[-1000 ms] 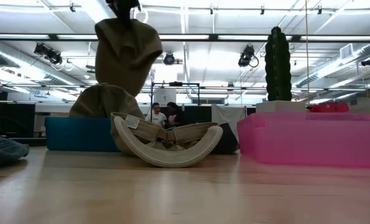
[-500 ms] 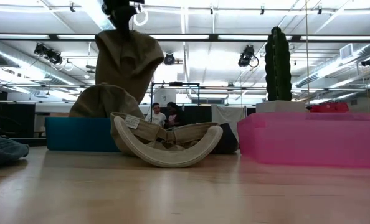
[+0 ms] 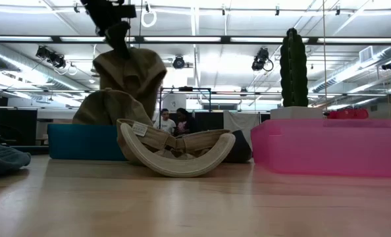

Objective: Pick & Place hat
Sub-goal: Put the bottom brown cap into the blue bin

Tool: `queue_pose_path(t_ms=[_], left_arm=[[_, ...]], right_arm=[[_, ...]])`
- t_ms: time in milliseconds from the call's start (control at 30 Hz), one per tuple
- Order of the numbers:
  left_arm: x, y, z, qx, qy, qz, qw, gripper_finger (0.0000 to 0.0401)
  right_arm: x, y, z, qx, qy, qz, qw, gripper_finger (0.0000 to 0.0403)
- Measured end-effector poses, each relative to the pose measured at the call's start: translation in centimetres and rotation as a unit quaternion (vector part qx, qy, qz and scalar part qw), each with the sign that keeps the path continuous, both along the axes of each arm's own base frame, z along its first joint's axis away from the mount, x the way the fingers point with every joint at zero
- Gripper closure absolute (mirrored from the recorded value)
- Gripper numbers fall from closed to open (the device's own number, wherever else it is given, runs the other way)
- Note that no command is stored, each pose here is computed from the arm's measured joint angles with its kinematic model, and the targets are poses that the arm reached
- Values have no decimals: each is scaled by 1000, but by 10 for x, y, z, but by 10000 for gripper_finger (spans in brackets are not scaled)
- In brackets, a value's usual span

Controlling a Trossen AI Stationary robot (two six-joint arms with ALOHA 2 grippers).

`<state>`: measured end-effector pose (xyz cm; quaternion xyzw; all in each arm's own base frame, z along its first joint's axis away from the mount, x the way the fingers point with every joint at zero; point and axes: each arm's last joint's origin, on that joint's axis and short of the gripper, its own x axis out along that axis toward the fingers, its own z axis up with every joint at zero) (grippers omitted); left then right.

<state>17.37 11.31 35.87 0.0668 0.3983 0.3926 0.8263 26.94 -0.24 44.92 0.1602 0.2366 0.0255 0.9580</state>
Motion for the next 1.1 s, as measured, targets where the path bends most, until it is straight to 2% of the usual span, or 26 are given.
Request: queue_pose_path(t_ms=[233, 400, 733, 967, 1100], left_arm=[[-15, 3, -16, 29, -37, -16, 999, 399], [-21, 7, -32, 6, -67, -27, 997, 399], [-24, 10, -76, -26, -30, -17, 999, 399], [-26, 2, -77, -54, -69, -45, 995, 399], [-30, -7, -77, -52, -41, -59, 996, 399]], right_arm=[[1, 0, 1, 7, -8, -5, 1000, 188], [1, -1, 2, 10, -9, -27, 1000, 188], [2, -2, 2, 20, -11, -41, 999, 188], [2, -2, 2, 19, -11, -58, 998, 188], [2, -2, 2, 19, -11, -58, 998, 188]])
